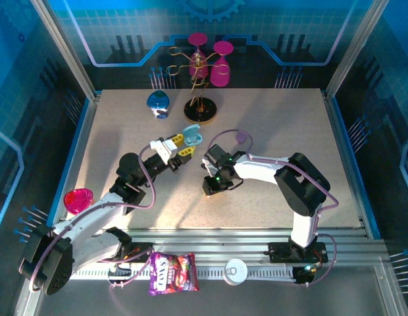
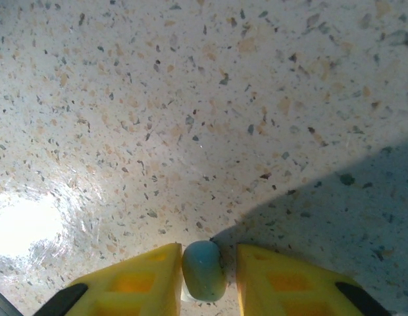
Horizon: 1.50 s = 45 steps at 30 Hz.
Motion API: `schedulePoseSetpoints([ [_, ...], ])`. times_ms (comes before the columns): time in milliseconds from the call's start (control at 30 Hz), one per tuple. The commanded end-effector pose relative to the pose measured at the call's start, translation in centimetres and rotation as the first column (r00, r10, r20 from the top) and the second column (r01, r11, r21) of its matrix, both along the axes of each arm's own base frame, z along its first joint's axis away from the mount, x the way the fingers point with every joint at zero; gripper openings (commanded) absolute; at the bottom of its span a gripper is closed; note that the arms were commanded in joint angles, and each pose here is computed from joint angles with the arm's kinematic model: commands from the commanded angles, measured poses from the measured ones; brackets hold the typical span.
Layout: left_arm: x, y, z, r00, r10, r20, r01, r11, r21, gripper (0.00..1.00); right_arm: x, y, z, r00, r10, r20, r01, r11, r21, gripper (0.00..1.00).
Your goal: Insert wireless bluetooth earbuds into charging case
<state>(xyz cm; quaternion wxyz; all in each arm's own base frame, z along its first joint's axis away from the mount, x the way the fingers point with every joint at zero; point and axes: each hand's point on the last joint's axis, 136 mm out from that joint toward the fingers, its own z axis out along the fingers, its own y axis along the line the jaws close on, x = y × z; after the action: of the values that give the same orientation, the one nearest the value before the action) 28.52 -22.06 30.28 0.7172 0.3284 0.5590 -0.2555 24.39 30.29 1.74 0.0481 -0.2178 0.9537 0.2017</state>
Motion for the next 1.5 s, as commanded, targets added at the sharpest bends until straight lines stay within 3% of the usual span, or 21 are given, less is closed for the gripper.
schedulePoseSetpoints([
  [0, -0.3, -0.5, 2.3, 0.998, -0.024, 0.058, 0.025, 0.999, -0.025, 0.30, -1.2, 0.4, -0.2, 0.999, 0.024, -0.038, -0.024, 1.000, -0.006, 0.23],
  [267, -0.2, -0.4, 2.0, 0.998, -0.020, 0.052, 0.022, 1.000, -0.022, 0.30, -1.1, -0.1, -0.1, 1.000, 0.021, -0.012, -0.022, 0.998, -0.066, 0.19],
  [567, 0.7, -0.7, 0.2, 1.000, -0.011, 0.013, 0.011, 1.000, -0.011, 0.30, 0.6, -3.7, 3.2, 0.990, -0.039, 0.135, 0.060, 0.986, -0.153, 0.17],
  [733, 1.5, -1.5, -1.7, 0.998, -0.042, -0.053, 0.041, 0.999, -0.033, 0.30, 2.0, -6.4, 7.3, 0.955, -0.079, 0.285, 0.125, 0.981, -0.146, 0.17],
  [967, 2.2, -2.6, -5.2, 0.986, -0.068, -0.150, 0.065, 0.998, -0.024, 0.30, 2.9, -7.5, 14.5, 0.898, -0.052, 0.438, 0.116, 0.986, -0.120, 0.18],
  [1233, 2.2, -3.8, -7.7, 0.972, -0.097, -0.214, 0.095, 0.995, -0.020, 0.29, 3.8, -5.8, 20.9, 0.830, -0.021, 0.558, 0.069, 0.995, -0.066, 0.17],
  [1467, 1.9, -4.1, -8.9, 0.956, -0.123, -0.265, 0.122, 0.992, -0.021, 0.29, 4.4, -4.2, 22.7, 0.803, -0.003, 0.596, 0.031, 0.999, -0.037, 0.17],
])
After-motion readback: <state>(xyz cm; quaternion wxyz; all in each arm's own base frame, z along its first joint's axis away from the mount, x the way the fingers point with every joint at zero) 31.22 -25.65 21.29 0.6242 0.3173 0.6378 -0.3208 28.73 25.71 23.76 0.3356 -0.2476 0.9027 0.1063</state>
